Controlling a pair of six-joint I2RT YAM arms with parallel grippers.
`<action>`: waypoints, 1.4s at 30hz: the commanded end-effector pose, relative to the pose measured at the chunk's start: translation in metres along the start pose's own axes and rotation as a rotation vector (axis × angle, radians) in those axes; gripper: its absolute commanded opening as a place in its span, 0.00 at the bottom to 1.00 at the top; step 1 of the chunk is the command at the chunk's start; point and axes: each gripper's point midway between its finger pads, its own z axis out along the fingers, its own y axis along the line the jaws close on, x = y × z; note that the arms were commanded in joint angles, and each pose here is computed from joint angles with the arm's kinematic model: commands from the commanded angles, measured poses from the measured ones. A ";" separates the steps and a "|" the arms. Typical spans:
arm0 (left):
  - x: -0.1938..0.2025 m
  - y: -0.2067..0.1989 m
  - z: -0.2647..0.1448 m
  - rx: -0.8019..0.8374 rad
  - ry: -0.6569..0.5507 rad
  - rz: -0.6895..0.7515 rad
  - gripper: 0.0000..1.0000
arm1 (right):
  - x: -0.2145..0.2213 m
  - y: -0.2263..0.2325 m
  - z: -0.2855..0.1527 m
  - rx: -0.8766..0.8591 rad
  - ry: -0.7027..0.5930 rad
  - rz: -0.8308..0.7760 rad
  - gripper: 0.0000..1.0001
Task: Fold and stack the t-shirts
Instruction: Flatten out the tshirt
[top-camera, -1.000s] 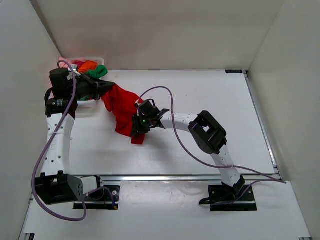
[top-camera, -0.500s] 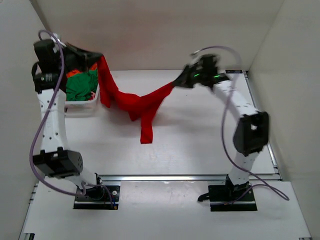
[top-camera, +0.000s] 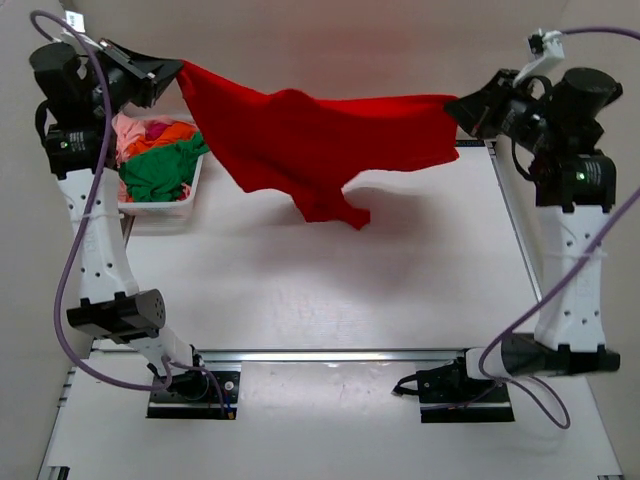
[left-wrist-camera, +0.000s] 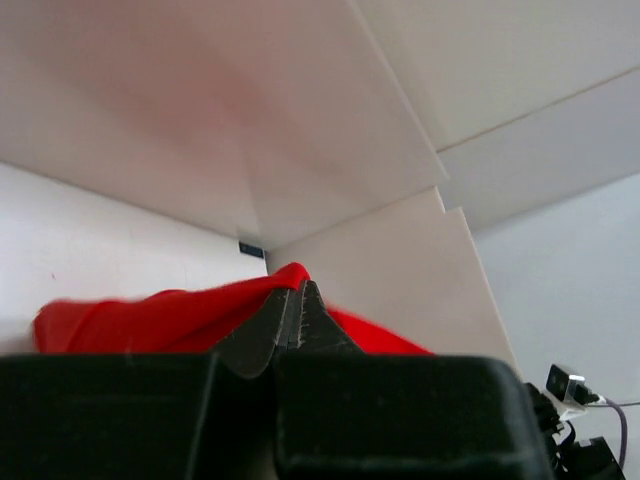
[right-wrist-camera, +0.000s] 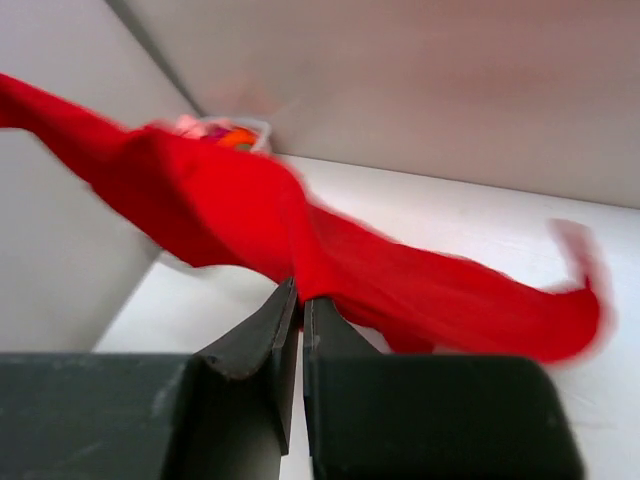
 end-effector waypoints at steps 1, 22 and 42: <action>-0.014 -0.076 -0.047 0.169 -0.106 0.165 0.00 | 0.006 -0.025 -0.030 0.141 -0.024 -0.105 0.00; 0.056 -0.148 -0.159 0.289 -0.159 0.290 0.00 | 0.027 0.031 -0.106 0.139 -0.118 -0.282 0.00; -0.040 -0.048 0.045 0.242 -0.075 0.161 0.00 | -0.053 -0.069 0.075 0.175 -0.148 -0.359 0.00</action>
